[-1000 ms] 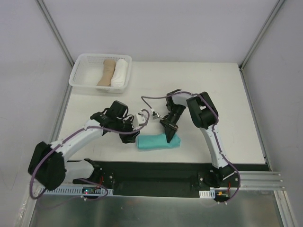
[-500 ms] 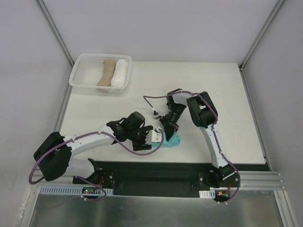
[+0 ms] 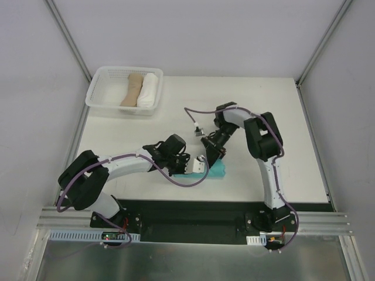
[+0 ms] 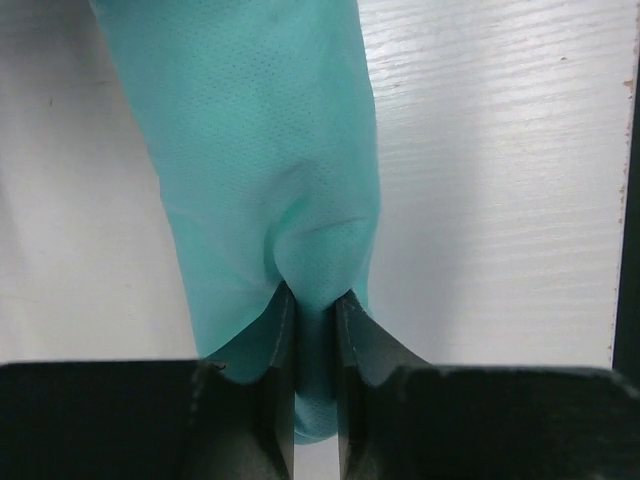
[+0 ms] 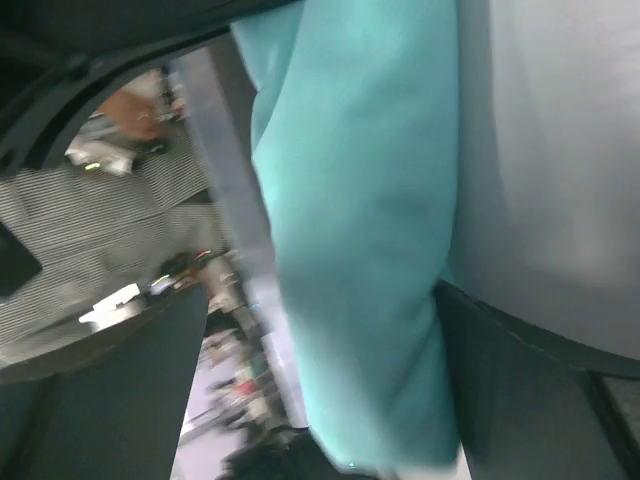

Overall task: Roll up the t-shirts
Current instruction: Roll the T-shirt to the center of the board.

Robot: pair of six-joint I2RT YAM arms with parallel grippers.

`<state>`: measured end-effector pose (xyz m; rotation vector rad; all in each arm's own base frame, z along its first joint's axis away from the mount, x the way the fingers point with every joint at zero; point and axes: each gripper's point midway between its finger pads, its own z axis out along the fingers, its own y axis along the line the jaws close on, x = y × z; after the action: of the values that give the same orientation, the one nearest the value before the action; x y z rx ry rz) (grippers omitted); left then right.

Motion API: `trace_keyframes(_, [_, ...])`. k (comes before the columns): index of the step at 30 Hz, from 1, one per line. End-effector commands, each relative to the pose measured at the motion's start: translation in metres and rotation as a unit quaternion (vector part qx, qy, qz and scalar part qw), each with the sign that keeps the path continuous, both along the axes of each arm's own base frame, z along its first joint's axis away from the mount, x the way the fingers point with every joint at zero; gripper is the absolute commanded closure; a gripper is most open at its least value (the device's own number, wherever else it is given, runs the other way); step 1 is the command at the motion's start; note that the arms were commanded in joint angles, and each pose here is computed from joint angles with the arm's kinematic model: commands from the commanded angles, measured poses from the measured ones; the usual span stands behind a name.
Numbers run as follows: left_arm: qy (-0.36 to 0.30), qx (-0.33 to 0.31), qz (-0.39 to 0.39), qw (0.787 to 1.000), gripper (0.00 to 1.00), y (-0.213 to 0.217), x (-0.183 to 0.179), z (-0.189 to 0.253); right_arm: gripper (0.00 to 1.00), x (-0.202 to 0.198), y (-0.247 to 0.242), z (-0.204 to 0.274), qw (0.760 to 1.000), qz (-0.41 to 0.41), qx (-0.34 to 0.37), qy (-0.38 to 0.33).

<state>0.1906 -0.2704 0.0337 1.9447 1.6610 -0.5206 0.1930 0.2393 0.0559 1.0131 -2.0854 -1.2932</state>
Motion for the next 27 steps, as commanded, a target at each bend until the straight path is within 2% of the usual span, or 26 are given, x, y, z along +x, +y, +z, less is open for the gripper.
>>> trace_keyframes(1, [0.035,0.014,-0.022,0.999,0.94,0.010,-0.006,-0.004,0.04,0.056,-0.057,0.040,0.989,-0.069,0.037,-0.124])
trace_keyframes(2, [0.049,0.014,-0.030,0.998,0.95,0.011,-0.012,-0.003,0.04,0.070,-0.061,0.068,0.977,-0.092,0.067,-0.182])
trace_keyframes(4, [0.061,0.013,-0.034,0.998,0.96,0.011,-0.014,-0.001,0.04,0.104,-0.086,0.090,0.947,-0.133,0.076,-0.282])
trace_keyframes(5, [0.069,0.007,-0.037,0.997,0.96,0.009,-0.016,0.002,0.04,0.112,-0.098,0.099,0.933,-0.152,0.054,-0.321])
trace_keyframes(6, [0.085,0.011,-0.036,0.996,0.96,0.010,-0.018,0.003,0.04,0.118,-0.115,0.131,0.895,-0.184,0.041,-0.405])
trace_keyframes(7, [0.091,0.009,-0.033,0.995,0.96,0.009,-0.016,0.005,0.04,0.167,-0.126,0.158,0.807,-0.210,0.042,-0.549])
trace_keyframes(8, [0.101,-0.001,-0.029,0.994,0.97,0.005,-0.015,0.011,0.04,0.155,-0.141,0.126,0.797,-0.264,-0.007,-0.544])
trace_keyframes(9, [0.111,-0.001,-0.027,0.993,0.97,0.005,-0.016,0.012,0.04,0.178,-0.144,0.193,0.674,-0.280,0.045,-0.682])
trace_keyframes(10, [0.115,-0.003,-0.027,0.993,0.97,0.004,-0.016,0.013,0.04,0.172,-0.144,0.187,0.659,-0.305,0.050,-0.686])
trace_keyframes(11, [0.119,-0.006,-0.028,0.992,0.98,0.001,-0.015,0.017,0.04,0.164,-0.143,0.169,0.668,-0.332,0.047,-0.664])
trace_keyframes(12, [0.139,-0.003,-0.031,0.990,0.98,0.002,-0.021,0.016,0.04,0.159,-0.137,0.177,0.676,-0.355,0.060,-0.643])
trace_keyframes(13, [0.152,-0.003,-0.032,0.988,0.98,0.001,-0.024,0.017,0.04,0.134,-0.127,0.156,0.737,-0.339,0.063,-0.581])
trace_keyframes(14, [0.157,-0.008,-0.031,0.987,0.98,-0.002,-0.021,0.023,0.04,0.116,-0.106,0.175,0.769,-0.304,0.135,-0.546])
trace_keyframes(15, [0.171,-0.004,-0.027,0.985,0.98,-0.003,-0.023,0.020,0.04,0.081,-0.090,0.153,0.820,-0.247,0.118,-0.503])
trace_keyframes(16, [0.185,-0.004,-0.025,0.982,0.98,-0.003,-0.026,0.022,0.04,0.073,-0.085,0.146,0.823,-0.216,0.097,-0.517])
trace_keyframes(18, [0.193,-0.007,-0.019,0.981,0.97,-0.005,-0.022,0.024,0.04,0.054,-0.078,0.116,0.805,-0.151,0.096,-0.566])
trace_keyframes(19, [0.197,-0.006,-0.020,0.980,0.97,-0.005,-0.023,0.024,0.04,0.045,-0.080,0.122,0.772,-0.128,0.106,-0.614])
trace_keyframes(20, [0.198,-0.007,-0.018,0.980,0.97,-0.006,-0.021,0.025,0.04,0.042,-0.083,0.114,0.758,-0.107,0.097,-0.636])
trace_keyframes(21, [0.200,-0.005,-0.017,0.980,0.97,-0.006,-0.020,0.024,0.04,0.025,-0.077,0.098,0.761,-0.076,0.106,-0.636])
trace_keyframes(25, [0.223,0.001,0.001,0.975,0.97,-0.004,-0.017,0.023,0.04,-0.003,-0.072,0.071,0.733,0.003,0.124,-0.669])
trace_keyframes(27, [0.236,0.001,0.013,0.972,0.97,-0.002,-0.012,0.023,0.04,-0.007,-0.059,0.071,0.689,0.026,0.153,-0.708])
